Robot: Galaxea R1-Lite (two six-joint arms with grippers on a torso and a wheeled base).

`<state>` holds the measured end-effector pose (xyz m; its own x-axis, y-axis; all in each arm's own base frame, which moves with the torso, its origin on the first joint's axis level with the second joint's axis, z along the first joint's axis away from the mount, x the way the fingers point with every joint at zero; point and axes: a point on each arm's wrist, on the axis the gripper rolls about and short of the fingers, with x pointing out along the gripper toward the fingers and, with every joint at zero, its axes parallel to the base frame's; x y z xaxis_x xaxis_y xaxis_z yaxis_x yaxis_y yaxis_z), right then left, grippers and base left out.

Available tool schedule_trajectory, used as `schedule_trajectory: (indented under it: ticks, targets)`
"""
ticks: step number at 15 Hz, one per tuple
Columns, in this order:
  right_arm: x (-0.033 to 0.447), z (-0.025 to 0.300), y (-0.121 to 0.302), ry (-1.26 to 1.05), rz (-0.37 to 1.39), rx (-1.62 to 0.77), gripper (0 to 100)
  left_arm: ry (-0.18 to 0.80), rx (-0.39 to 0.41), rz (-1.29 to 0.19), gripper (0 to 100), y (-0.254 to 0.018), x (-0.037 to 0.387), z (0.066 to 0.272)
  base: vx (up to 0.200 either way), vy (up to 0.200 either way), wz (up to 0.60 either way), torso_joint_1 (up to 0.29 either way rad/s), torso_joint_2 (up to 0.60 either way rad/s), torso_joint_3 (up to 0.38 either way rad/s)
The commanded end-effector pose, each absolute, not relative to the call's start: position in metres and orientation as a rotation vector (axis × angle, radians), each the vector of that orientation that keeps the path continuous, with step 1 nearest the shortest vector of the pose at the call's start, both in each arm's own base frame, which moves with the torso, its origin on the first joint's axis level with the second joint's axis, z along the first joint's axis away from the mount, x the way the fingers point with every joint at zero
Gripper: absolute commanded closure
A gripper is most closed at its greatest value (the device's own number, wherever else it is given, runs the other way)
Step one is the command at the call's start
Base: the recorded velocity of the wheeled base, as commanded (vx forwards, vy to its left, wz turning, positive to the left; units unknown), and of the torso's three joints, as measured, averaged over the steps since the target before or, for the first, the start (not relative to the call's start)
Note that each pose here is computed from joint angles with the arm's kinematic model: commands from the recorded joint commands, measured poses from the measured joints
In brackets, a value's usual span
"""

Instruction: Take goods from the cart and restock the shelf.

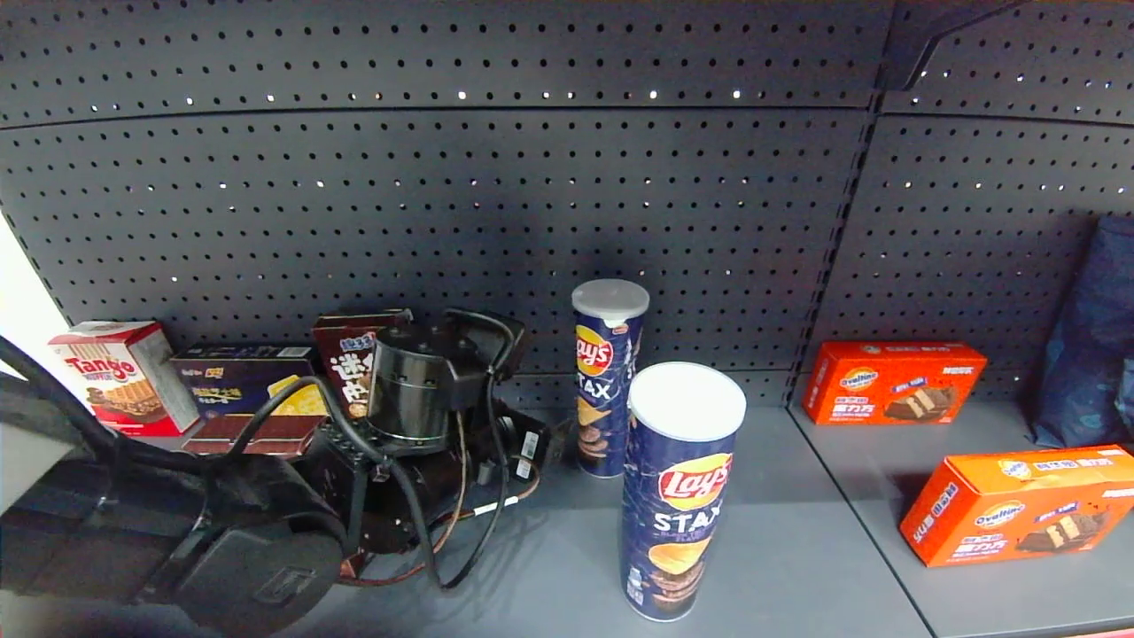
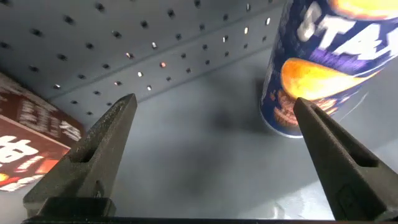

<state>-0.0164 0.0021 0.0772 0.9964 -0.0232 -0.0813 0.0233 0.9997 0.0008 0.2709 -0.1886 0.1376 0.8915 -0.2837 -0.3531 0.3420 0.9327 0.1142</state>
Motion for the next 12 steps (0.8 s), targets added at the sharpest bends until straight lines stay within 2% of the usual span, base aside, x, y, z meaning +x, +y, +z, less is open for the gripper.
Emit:
schedule_trajectory:
  ticks: [1, 12]
  targets:
    - [-0.016, 0.077, 0.002, 0.083, -0.023, 0.002, 0, 0.367, 0.190, -0.323, 0, -0.193, 0.278, 0.126, 0.000, 0.000, 0.00, 0.000, 0.00, 0.000]
    - [-0.016, 0.077, 0.002, 0.083, -0.023, 0.002, 0, 0.374, 0.195, -0.350, 0, -0.207, 0.285, 0.118, 0.000, 0.000, 0.00, 0.000, 0.00, 0.000]
